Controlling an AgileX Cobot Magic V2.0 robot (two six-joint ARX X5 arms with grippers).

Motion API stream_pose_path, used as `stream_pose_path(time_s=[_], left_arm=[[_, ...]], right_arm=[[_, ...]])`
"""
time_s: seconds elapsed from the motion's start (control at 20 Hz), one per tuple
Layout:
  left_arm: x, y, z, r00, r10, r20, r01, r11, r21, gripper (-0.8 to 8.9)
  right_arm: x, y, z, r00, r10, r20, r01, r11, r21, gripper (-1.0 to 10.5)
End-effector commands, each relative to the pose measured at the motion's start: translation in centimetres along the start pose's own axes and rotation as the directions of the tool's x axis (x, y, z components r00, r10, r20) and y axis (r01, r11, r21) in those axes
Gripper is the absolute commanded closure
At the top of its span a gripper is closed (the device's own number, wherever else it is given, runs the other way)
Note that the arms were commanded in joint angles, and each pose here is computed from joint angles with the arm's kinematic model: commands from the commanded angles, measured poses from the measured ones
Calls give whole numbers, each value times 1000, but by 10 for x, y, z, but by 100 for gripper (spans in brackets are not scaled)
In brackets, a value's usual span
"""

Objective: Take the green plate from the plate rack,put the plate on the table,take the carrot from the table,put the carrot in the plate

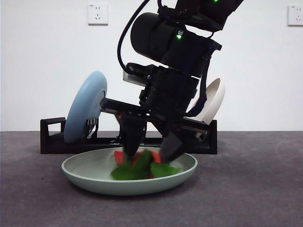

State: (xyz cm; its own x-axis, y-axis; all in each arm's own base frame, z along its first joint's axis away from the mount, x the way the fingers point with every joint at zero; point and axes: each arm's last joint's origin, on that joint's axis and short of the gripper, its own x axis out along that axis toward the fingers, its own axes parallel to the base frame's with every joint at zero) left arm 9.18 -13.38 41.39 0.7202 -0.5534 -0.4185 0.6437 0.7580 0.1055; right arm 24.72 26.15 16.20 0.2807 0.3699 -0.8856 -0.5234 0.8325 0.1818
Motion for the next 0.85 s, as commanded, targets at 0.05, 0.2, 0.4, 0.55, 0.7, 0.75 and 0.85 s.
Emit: stream_pose_path(time_s=[0.05,0.2,0.4,0.55,0.7,0.75,0.85], left_arm=[[0,0,0,1000,0,3,0,1000,-8,345],[0,0,0,1000,0,3,0,1000,-8,345],[0,0,-2,1000,0,-10,0,1000,-8,346],[0,0,-5,999,-2,-41,1,1000,-21,346],[0,-1,-9,995,-35,-90,32,999,-38,347],[0,-2,-10,993,-63,-100,58,997,-52,350],[-1,-3,-12,986,-114,-120,104,991,-87,419]], right_arm=[[-13,4,3,999,9,44,-8,1000,-12,361],[-51,7,9,990,35,138,-33,999,-18,362],[-126,5,-8,987,21,162,-18,1000,-17,375],[-183,-1,-38,990,21,139,-15,999,-46,384],[-233,-10,-74,989,27,145,-19,998,-58,384],[-243,-12,-83,988,47,144,-39,997,-61,385],[-258,-14,-98,985,111,135,-102,992,-70,431]])
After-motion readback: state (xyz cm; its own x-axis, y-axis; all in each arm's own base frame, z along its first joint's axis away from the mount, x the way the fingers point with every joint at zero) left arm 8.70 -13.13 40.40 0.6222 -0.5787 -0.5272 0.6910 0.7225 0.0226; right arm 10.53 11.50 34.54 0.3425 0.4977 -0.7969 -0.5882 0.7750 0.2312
